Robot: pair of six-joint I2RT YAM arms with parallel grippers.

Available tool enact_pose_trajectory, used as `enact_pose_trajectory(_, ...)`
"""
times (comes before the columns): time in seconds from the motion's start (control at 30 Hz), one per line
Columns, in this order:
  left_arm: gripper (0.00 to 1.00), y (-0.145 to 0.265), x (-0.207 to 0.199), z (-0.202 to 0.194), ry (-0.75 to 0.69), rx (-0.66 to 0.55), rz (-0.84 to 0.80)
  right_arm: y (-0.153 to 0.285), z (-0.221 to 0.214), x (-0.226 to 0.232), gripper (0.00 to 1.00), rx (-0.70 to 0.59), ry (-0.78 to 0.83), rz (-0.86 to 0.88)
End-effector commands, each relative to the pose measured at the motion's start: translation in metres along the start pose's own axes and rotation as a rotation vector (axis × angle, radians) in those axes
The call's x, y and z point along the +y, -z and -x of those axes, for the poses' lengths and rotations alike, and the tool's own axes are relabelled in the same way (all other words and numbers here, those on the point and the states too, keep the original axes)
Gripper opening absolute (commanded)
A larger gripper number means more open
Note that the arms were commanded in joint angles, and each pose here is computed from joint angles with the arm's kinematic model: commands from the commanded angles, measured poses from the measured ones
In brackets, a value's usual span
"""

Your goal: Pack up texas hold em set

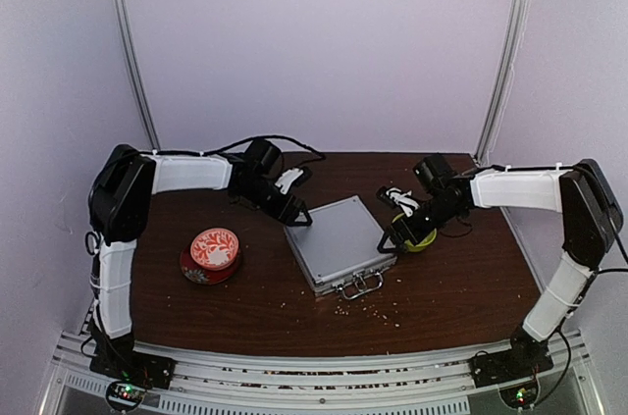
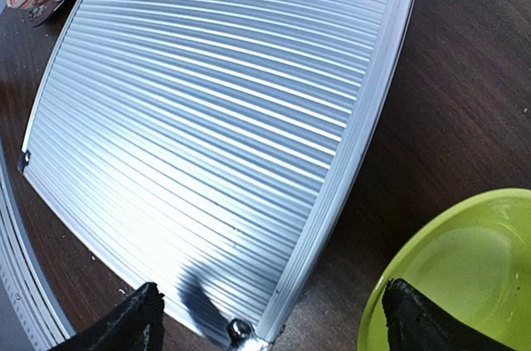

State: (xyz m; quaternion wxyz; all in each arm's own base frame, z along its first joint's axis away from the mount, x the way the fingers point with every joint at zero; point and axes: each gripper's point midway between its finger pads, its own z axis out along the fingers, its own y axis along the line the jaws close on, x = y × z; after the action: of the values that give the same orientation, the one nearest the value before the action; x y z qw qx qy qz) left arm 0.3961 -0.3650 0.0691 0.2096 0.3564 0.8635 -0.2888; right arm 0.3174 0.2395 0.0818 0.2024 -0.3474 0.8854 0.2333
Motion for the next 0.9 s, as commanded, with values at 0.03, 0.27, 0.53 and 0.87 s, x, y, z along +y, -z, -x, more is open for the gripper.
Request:
enact_pose_trajectory(0.03,0.67,0.015,-0.032,-0.033,0.025,0.033,-0.044,-0.006,0.009,0.008,0.86,0.003,0.002,0.08)
enact_pose_trajectory(0.27,0.66,0.025,-0.052,-0.054,0.021,0.039,-0.035,-0.01,0.013,0.025,0.77,0.016,0.008,0.156)
enact_pose_trajectory(0.53,0.65,0.031,-0.044,-0.069,0.04,0.057,0.041,-0.001,0.026,0.004,0.78,-0.023,-0.02,0.05)
enact_pose_trajectory(0.87,0.65,0.035,-0.04,-0.079,0.054,0.065,0.076,0.021,0.047,0.006,0.78,-0.106,0.042,0.006)
